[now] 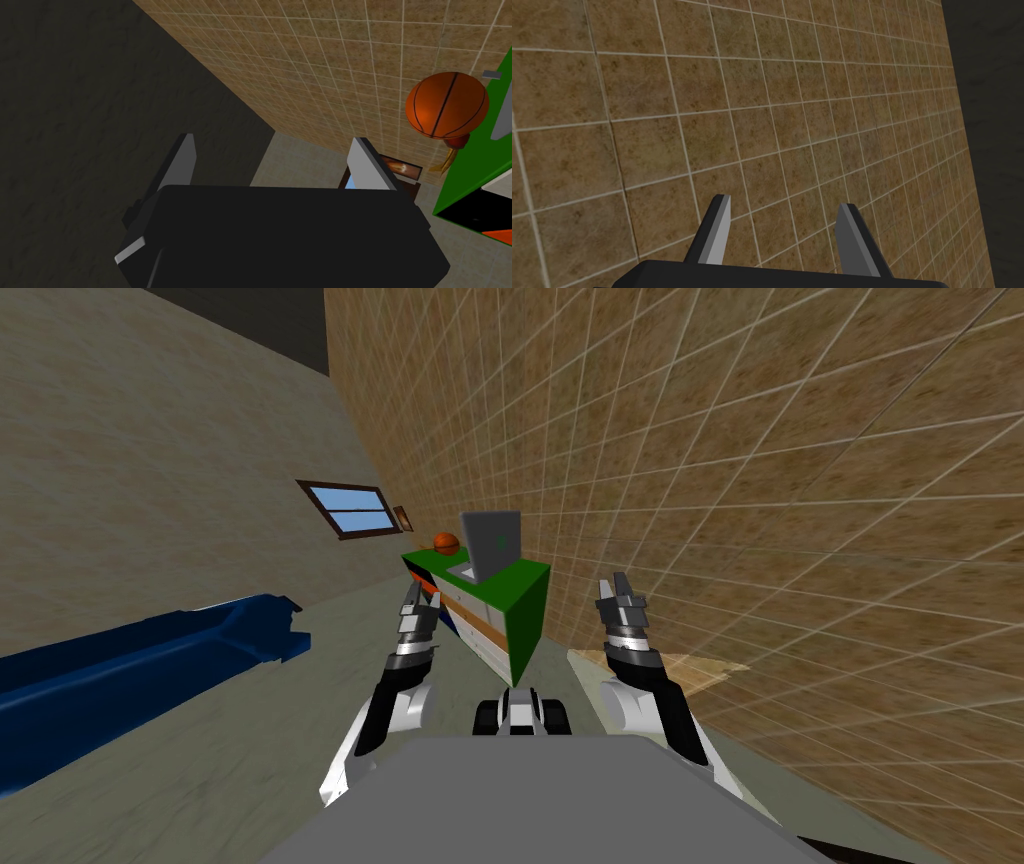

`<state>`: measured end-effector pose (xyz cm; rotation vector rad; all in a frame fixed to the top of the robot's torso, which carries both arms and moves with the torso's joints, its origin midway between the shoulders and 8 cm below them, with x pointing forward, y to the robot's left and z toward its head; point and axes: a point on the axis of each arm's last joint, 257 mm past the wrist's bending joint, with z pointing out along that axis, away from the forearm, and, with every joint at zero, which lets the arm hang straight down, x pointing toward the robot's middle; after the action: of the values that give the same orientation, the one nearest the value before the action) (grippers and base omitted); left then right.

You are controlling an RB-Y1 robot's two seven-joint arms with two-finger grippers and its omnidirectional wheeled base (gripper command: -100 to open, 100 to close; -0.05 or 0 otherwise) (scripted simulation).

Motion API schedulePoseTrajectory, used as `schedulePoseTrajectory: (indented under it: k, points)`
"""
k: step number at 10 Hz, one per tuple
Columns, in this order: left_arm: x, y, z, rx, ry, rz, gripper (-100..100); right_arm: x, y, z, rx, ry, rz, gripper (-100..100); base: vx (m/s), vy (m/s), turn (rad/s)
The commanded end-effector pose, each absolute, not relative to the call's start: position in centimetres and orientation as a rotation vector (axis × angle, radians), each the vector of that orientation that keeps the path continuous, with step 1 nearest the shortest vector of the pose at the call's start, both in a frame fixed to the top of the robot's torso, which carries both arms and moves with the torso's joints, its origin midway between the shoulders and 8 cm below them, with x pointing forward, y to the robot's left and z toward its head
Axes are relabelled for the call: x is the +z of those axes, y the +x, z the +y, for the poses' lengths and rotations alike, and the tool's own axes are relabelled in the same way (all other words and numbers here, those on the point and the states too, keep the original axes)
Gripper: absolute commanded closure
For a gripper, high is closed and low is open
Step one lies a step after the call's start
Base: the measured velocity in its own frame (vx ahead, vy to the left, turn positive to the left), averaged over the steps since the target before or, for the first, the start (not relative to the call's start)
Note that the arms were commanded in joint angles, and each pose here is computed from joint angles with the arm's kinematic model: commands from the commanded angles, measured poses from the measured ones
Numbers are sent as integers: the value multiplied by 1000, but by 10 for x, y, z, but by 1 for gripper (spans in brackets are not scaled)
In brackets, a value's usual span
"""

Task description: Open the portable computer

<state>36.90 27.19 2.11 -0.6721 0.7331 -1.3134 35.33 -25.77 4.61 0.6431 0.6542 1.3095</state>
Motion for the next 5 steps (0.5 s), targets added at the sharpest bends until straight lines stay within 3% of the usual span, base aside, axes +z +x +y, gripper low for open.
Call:
schedulePoseTrajectory:
  k: [1,5]
  points:
    - [24,382,267,-1302,-673,771,-100,46,353,-258,1310,643,654,0,17,49,-13]
    - [38,396,260,-1294,-659,797,-100,46,353,-258,1310,643,654,0,5,55,-16]
